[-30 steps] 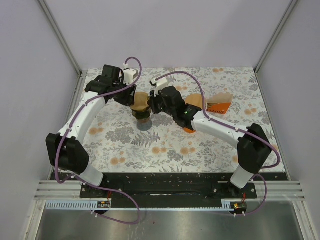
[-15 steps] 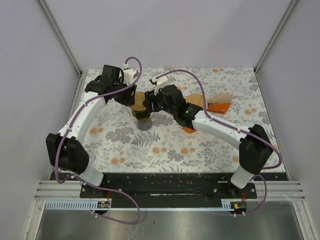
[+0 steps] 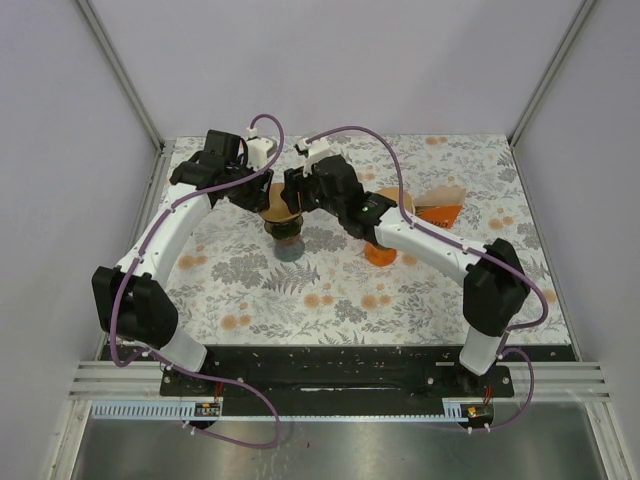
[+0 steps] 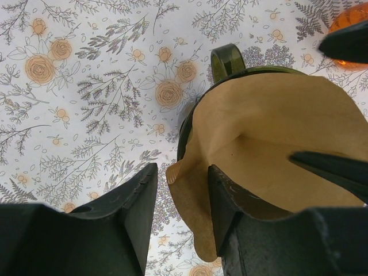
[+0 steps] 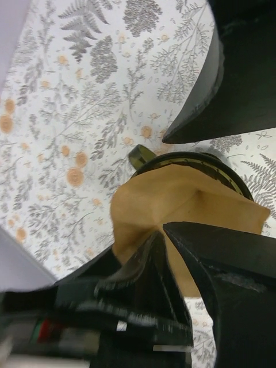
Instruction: Place the coffee filter in the dripper
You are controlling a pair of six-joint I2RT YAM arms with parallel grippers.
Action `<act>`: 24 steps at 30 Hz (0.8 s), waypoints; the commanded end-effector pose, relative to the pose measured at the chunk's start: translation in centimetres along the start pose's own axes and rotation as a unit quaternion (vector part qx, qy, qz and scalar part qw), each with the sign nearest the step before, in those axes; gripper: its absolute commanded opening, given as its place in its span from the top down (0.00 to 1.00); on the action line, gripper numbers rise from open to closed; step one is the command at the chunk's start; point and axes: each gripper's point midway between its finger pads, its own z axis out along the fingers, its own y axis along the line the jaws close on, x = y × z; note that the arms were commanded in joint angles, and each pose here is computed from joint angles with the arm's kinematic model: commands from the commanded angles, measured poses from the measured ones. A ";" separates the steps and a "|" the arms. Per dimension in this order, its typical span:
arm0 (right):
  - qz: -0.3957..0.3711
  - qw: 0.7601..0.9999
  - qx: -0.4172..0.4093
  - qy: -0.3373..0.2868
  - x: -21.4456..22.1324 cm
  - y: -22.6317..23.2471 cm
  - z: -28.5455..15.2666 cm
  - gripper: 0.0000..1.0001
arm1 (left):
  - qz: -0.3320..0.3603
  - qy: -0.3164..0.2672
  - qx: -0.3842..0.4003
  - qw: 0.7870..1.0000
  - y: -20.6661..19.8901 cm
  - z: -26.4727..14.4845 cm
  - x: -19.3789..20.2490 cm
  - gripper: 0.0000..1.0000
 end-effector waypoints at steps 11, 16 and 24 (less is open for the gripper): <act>0.000 0.998 0.013 0.056 3.0 -1.2 2.1 0.39 | 0.009 -0.026 0.002 1.000 0.0 -0.3 -1.1 0.54; -0.004 0.999 0.011 0.050 2.0 -1.0 1.5 0.36 | 0.020 -0.047 -0.008 0.999 0.1 -1.5 -2.4 0.46; -0.015 1.000 0.006 0.013 -1.6 -0.7 -0.5 0.30 | 0.033 -0.068 -0.013 0.997 0.0 -3.2 -4.0 0.31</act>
